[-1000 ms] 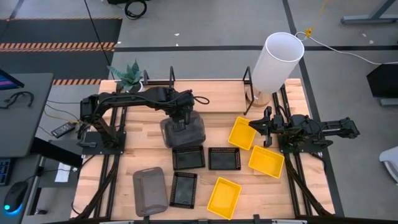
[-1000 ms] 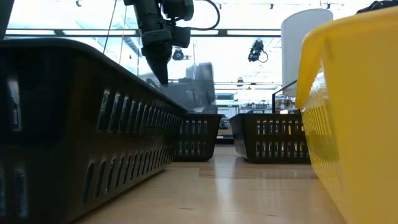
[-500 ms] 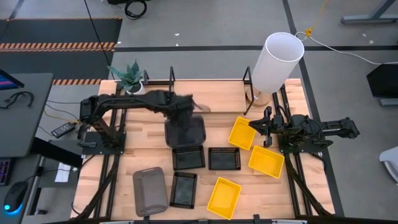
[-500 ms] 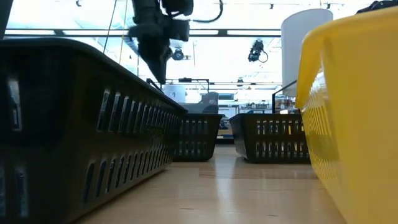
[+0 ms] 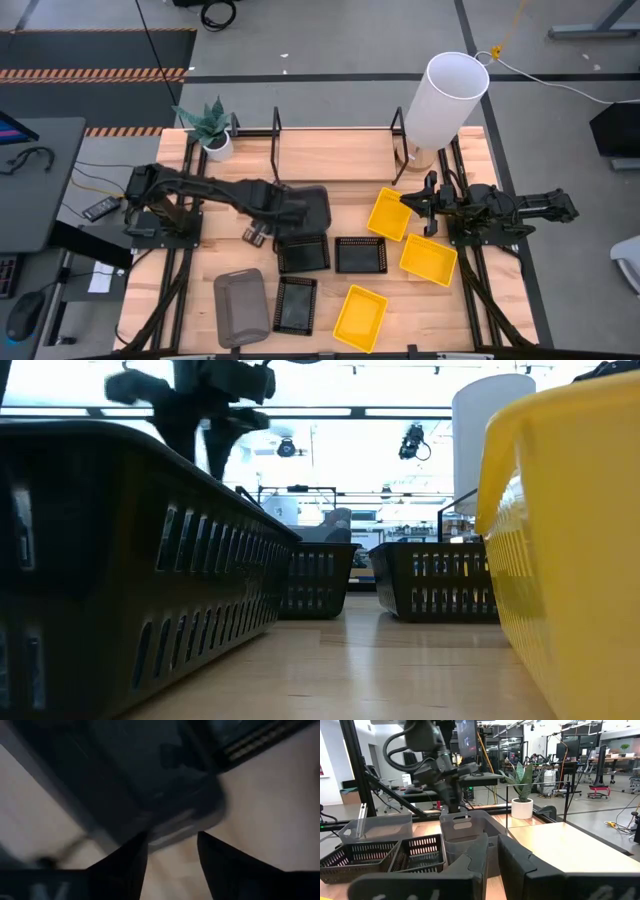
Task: Stack baskets on shelf by color
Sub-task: Stack the bottom black bin on the top black bins
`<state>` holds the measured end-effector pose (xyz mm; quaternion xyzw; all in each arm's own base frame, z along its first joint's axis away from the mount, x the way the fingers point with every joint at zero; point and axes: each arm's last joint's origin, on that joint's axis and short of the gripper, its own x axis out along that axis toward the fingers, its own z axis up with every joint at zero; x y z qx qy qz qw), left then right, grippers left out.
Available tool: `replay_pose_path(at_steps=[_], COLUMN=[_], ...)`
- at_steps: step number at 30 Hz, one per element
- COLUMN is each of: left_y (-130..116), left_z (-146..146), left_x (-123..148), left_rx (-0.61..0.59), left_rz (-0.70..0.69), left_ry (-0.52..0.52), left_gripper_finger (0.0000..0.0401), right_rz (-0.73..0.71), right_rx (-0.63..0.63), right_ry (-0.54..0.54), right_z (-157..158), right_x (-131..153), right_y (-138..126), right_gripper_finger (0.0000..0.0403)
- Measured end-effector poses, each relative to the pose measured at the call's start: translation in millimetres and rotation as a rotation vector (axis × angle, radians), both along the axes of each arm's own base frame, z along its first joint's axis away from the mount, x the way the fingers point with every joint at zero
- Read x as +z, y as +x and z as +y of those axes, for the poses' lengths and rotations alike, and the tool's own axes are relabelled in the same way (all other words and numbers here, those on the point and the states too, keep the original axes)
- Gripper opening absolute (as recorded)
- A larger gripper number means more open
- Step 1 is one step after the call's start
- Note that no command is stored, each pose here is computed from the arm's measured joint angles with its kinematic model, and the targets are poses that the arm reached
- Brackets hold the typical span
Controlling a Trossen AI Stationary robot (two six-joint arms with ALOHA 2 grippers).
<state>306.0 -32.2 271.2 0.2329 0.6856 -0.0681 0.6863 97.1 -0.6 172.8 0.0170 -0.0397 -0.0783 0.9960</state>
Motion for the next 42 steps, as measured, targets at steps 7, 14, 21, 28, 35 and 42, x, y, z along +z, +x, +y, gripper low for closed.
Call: replay_pose_path(at_steps=[7, 14, 21, 28, 35, 42], left_y=[-6, -28, -57, -73, -110, -145], left_z=[-36, -81, -109, -133, -136, -126], left_x=[-1, -1, 2, 2, -15, -16], left_rx=[0.611, 0.729, 0.771, 0.839, 0.936, 1.212], left_rz=[-0.021, 0.010, 0.014, -0.035, -0.056, -0.157], left_ry=[-0.281, -0.197, -0.023, -0.016, -0.018, -0.175], left_gripper_finger=[0.0178, 0.0141, 0.0093, 0.0032, 0.0007, 0.0016], right_rz=[0.000, 0.000, 0.000, 0.000, 0.000, 0.000], right_rx=[0.000, 0.000, 0.000, 0.000, 0.000, 0.000], right_ry=[0.000, 0.000, 0.000, 0.000, 0.000, 0.000], right_z=[0, 0, 0, 0, 0, 0], right_x=[0, 0, 0, 0, 0, 0], right_y=[0, 0, 0, 0, 0, 0], right_gripper_finger=[0.0045, 0.0045, 0.0045, 0.0045, 0.0045, 0.0045])
